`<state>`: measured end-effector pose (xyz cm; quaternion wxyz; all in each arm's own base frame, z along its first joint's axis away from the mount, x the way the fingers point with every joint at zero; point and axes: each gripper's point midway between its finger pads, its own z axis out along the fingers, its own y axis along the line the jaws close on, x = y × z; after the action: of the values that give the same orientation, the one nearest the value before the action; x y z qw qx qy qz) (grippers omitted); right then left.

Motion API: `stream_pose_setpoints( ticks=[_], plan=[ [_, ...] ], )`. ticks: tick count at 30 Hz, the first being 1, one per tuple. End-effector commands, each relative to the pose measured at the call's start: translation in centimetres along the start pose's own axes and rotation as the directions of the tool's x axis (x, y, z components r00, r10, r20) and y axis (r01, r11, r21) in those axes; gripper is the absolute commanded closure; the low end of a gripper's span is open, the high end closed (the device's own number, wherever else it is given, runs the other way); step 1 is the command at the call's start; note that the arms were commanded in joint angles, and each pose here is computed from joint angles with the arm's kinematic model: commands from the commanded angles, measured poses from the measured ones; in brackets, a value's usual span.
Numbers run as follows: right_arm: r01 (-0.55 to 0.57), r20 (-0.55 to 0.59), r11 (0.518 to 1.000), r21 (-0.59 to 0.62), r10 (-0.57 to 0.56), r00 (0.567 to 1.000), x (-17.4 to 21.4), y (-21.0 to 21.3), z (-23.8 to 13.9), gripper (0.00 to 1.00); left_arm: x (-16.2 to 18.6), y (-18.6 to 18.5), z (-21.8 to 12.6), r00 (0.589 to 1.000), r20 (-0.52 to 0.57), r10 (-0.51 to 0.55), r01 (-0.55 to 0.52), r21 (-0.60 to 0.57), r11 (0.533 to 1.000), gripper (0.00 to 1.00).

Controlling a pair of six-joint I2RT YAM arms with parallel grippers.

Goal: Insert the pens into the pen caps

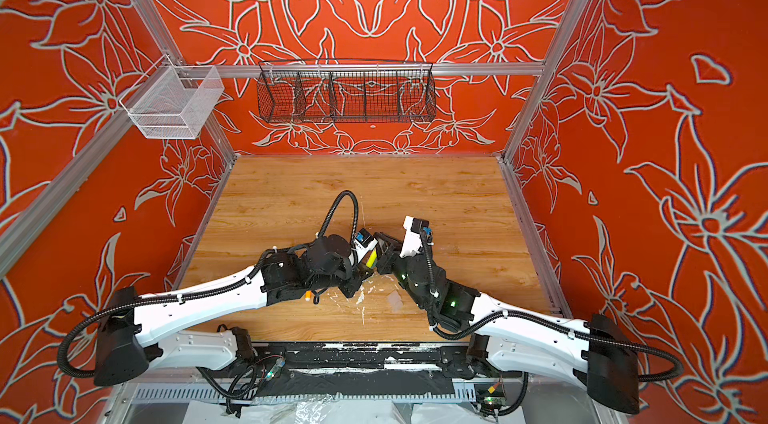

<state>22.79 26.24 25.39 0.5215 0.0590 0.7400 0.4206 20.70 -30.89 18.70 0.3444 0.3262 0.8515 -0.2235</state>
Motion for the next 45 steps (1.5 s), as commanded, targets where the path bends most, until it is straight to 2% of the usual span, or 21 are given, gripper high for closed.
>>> stream_pose_setpoints(
  ticks=[1,18,26,29,32,33,36,38,40,43,45],
  plan=[
    [0.098,-0.309,0.994,-0.038,-0.105,0.945,8.7,-1.2,-1.4,1.0,-12.4,0.4,-5.9,0.893,0.448,-0.042,0.054,-0.014,0.998,1.0],
    [0.143,-0.332,0.987,-0.079,-0.162,0.929,10.1,-0.3,-2.9,1.0,-13.4,2.2,-8.3,0.853,0.518,-0.067,0.094,-0.025,0.995,1.0],
    [0.154,-0.372,0.988,-0.012,-0.148,0.916,11.3,-2.4,-3.3,1.0,-14.3,2.9,-10.5,0.82,0.568,-0.068,0.104,-0.032,0.994,1.0],
    [0.161,-0.341,0.987,-0.001,-0.152,0.928,10.1,-2.4,-3.6,1.0,-13.8,2.4,-10.0,0.832,0.551,-0.066,0.084,-0.007,0.996,1.0],
    [0.18,-0.284,0.983,0.018,-0.168,0.944,8.1,-2.3,-3.9,1.0,-12.2,1.9,-7.9,0.874,0.482,-0.061,0.059,0.018,0.998,1.0],
    [0.189,-0.269,0.982,0.027,-0.175,0.947,7.6,-2.3,-3.9,0.98,-11.4,1.8,-7.1,0.888,0.455,-0.061,0.055,0.026,0.998,1.0],
    [0.21,-0.216,0.977,0.042,-0.196,0.957,5.7,-2.0,-4.0,0.84,-8.5,1.8,-4.2,0.93,0.358,-0.081,0.069,0.045,0.997,1.0],
    [0.22,-0.18,0.974,0.047,-0.208,0.961,4.5,-1.7,-4.1,0.69,-6.3,1.8,-2.5,0.952,0.29,-0.1,0.088,0.055,0.995,1.0],
    [0.231,-0.152,0.971,0.057,-0.22,0.964,3.5,-1.6,-4.3,0.56,-4.3,2.2,-1.1,0.964,0.233,-0.124,0.116,0.046,0.992,1.0],
    [0.26,-0.123,0.961,0.095,-0.247,0.961,2.0,-2.0,-4.9,0.41,-1.3,3.2,0.7,0.975,0.149,-0.164,0.166,0.002,0.986,1.0],
    [0.279,-0.113,0.951,0.133,-0.265,0.958,1.1,-2.6,-5.3,0.37,0.5,3.9,1.8,0.979,0.093,-0.181,0.185,-0.037,0.982,1.0]
  ],
)
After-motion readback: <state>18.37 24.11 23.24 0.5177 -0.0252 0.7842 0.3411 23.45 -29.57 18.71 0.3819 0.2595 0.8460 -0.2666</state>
